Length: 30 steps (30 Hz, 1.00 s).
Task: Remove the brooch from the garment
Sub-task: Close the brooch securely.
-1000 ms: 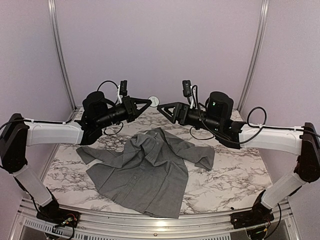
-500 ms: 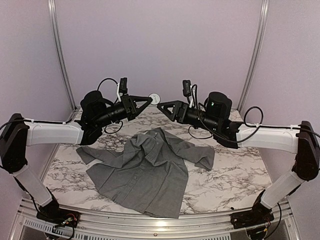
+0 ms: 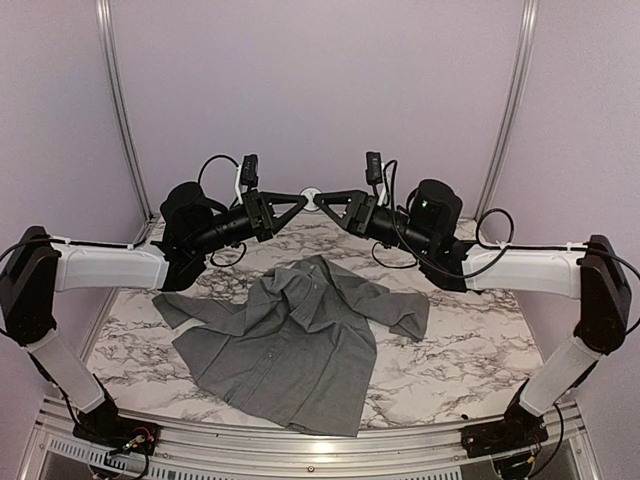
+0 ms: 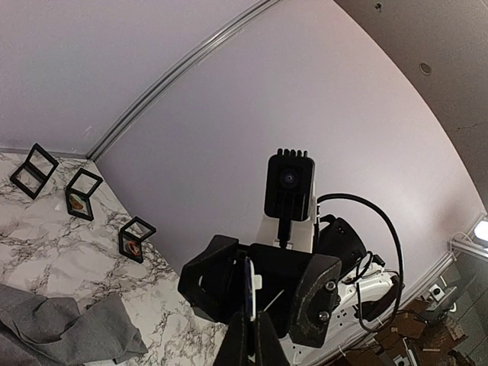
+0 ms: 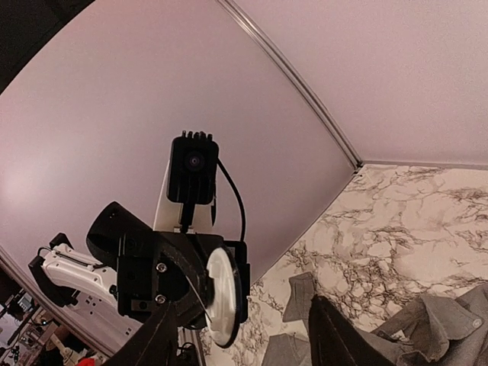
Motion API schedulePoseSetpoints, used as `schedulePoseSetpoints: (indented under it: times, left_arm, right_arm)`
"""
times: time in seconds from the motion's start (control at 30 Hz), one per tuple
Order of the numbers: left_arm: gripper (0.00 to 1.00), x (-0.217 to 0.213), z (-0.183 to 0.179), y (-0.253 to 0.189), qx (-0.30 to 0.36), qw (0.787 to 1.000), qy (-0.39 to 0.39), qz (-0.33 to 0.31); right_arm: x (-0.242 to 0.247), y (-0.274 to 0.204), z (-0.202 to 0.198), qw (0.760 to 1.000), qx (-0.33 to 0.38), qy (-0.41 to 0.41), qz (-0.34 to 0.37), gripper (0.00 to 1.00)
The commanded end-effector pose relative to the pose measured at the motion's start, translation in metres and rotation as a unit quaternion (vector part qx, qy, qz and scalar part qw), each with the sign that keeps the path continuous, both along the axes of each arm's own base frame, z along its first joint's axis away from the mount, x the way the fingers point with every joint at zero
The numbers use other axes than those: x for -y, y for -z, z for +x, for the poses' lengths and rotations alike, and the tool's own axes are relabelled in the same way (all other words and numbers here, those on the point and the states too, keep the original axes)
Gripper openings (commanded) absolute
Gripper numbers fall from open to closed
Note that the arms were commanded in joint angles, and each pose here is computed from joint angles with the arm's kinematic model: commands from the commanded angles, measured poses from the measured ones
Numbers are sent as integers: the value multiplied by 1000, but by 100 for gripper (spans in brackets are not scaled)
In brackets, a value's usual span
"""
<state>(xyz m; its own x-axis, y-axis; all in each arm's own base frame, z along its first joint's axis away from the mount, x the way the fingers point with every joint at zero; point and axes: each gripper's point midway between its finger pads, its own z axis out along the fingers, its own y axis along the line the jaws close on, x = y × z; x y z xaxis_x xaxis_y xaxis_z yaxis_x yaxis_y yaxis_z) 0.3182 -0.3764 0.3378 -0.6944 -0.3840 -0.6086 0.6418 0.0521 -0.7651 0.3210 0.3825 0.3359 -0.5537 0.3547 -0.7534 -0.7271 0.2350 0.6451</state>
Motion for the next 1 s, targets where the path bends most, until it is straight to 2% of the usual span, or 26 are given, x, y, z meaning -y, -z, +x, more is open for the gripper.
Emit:
schedulePoseSetpoints:
  times: [0.0,0.97]
  left_arm:
    - [0,6,-5,4,8,1000,17,1]
    - [0,7,-11,0,21,1000,16,9]
  right_arm:
    - [-2,-25,1,999,20,-12,30,54]
    - [-6,-11,-2,999,1,-29,31,22]
